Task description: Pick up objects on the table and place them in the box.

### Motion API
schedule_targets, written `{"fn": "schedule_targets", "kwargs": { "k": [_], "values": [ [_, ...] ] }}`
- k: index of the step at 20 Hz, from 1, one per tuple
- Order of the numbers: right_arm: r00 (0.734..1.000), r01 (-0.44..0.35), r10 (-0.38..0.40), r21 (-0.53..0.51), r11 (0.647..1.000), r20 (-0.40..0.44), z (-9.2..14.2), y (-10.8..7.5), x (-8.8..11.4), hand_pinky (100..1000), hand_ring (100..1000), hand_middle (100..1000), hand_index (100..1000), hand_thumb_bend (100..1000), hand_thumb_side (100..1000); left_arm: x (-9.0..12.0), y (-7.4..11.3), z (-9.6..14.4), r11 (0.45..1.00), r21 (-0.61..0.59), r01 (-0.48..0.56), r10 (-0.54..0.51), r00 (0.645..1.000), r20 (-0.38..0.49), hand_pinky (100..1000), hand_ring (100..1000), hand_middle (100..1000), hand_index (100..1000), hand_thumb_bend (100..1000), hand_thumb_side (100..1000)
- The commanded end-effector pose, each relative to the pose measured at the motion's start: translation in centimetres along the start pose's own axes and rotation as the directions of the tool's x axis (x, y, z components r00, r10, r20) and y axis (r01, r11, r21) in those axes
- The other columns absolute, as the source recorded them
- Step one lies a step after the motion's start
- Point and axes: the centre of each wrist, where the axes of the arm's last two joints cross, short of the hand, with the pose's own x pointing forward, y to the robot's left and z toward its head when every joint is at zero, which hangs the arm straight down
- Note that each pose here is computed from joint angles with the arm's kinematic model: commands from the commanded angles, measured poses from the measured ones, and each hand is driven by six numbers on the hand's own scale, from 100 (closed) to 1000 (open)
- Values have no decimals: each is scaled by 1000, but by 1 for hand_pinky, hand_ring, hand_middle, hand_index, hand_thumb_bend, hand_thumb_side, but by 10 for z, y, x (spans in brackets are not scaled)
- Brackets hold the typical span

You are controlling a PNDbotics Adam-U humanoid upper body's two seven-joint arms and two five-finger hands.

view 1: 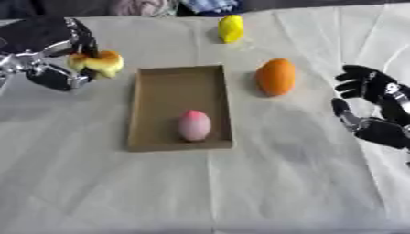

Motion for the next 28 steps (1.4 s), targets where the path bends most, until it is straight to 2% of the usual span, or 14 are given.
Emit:
{"fn": "schedule_targets", "kwargs": {
  "k": [1,6,8,10,11,13,14,16,19,24,28],
  "values": [
    [1000,-17,17,-8,1000,11,-1,-8,3,738,759,763,900,206,275,15,14,-10,1000,-8,16,-15,996,87,567,484,494,536,100,100],
    [1000,-17,17,-8,1000,13,-1,-8,3,738,759,763,900,206,274,34,1,-34,995,-91,31,-15,985,172,586,508,522,568,119,100],
    [1000,-16,16,-9,1000,13,-2,-8,4,738,759,763,900,205,274,39,-9,-42,992,-123,32,-9,982,188,608,532,551,598,166,100],
    [1000,-16,16,-9,1000,15,-2,-8,4,738,759,763,901,204,275,41,-19,-46,987,-157,36,-4,980,200,664,589,617,666,234,100],
    [1000,-18,18,-9,1000,15,-3,-9,4,739,759,763,901,204,274,42,-24,-47,984,-174,39,-3,979,203,701,636,674,723,322,139],
    [1000,-27,27,-8,1000,15,-3,-11,5,739,759,763,902,204,274,42,-32,-48,980,-195,33,6,980,199,727,677,715,769,392,193],
    [999,-32,32,-9,999,16,-4,-12,5,739,760,764,902,203,273,42,-35,-47,980,-199,26,13,981,196,745,707,741,795,467,236],
    [999,-48,49,-11,999,18,-5,-17,6,740,760,764,903,202,272,40,-41,-44,979,-202,8,30,982,185,765,740,769,820,602,327],
    [996,-87,87,-11,996,20,-9,-26,9,742,762,767,906,202,269,36,-42,-34,984,-175,-29,58,985,162,785,774,801,840,718,413],
    [980,-197,197,11,980,28,-19,-53,18,748,769,774,912,200,249,33,-28,-14,988,-6,-155,154,980,126,785,764,792,834,717,465],
    [953,-301,298,75,951,46,-32,-74,28,753,775,782,918,194,228,36,-15,-1,940,169,-297,277,951,134,776,745,775,825,692,475]
  ]
}}
